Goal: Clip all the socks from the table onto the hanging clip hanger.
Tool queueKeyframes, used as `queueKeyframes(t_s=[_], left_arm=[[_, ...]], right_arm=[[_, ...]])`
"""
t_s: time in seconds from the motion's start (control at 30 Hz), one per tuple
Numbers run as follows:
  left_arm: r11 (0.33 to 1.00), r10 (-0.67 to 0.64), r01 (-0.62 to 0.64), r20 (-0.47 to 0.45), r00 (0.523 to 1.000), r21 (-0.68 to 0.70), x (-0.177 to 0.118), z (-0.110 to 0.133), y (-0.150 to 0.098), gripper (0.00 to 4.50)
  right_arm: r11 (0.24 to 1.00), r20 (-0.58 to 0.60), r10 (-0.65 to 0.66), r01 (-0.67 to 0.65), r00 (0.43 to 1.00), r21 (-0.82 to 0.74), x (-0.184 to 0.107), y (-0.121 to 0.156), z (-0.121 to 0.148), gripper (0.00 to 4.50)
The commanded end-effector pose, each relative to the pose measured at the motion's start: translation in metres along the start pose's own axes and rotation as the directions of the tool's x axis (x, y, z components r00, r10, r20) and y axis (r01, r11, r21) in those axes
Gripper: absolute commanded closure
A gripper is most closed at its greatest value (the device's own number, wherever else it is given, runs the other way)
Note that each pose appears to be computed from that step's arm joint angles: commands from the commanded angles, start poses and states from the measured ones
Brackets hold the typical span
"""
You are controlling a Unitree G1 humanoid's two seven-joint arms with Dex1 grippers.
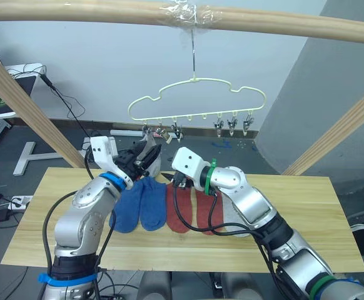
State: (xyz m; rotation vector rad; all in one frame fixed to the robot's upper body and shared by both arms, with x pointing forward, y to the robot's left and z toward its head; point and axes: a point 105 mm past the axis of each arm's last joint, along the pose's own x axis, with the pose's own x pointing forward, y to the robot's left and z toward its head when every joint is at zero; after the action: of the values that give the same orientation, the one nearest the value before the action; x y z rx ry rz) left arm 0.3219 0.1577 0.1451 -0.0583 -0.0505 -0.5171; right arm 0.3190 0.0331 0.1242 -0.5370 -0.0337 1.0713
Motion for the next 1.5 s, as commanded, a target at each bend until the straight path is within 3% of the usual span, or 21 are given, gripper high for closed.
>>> queueKeyframes(t_s=[0.03,0.23,0.37,0.57,0.97,1.5], left_arm=[[0.986,-0.087,0.078,0.055,0.995,0.147,-0.001,0.009,-0.02,1.93],[0.976,-0.074,0.049,0.111,0.991,0.212,0.005,0.006,-0.028,1.93],[0.973,0.024,-0.064,0.175,0.984,0.224,0.006,0.012,-0.018,1.93],[0.965,0.09,-0.135,0.198,0.976,0.227,0.011,0.013,-0.012,1.93],[0.963,0.096,-0.144,0.211,0.973,0.228,0.031,0.017,-0.01,1.93],[0.948,0.144,-0.223,0.316,0.938,0.229,0.045,0.034,0.0,1.93]], right_arm=[[0.999,0.075,-0.003,0.006,0.997,-0.045,-0.014,0.0,0.019,2.32],[1.0,0.095,-0.001,0.003,0.995,-0.011,-0.041,0.001,0.022,2.32],[1.0,0.105,0.006,-0.006,0.994,-0.005,-0.06,-0.003,0.024,2.32],[1.0,0.072,-0.028,0.029,0.997,-0.012,-0.078,-0.016,0.02,2.32],[0.999,0.088,-0.04,0.041,0.995,-0.016,-0.084,-0.02,0.029,2.32],[1.0,0.129,-0.029,0.03,0.991,-0.008,-0.089,-0.027,0.037,2.32]])
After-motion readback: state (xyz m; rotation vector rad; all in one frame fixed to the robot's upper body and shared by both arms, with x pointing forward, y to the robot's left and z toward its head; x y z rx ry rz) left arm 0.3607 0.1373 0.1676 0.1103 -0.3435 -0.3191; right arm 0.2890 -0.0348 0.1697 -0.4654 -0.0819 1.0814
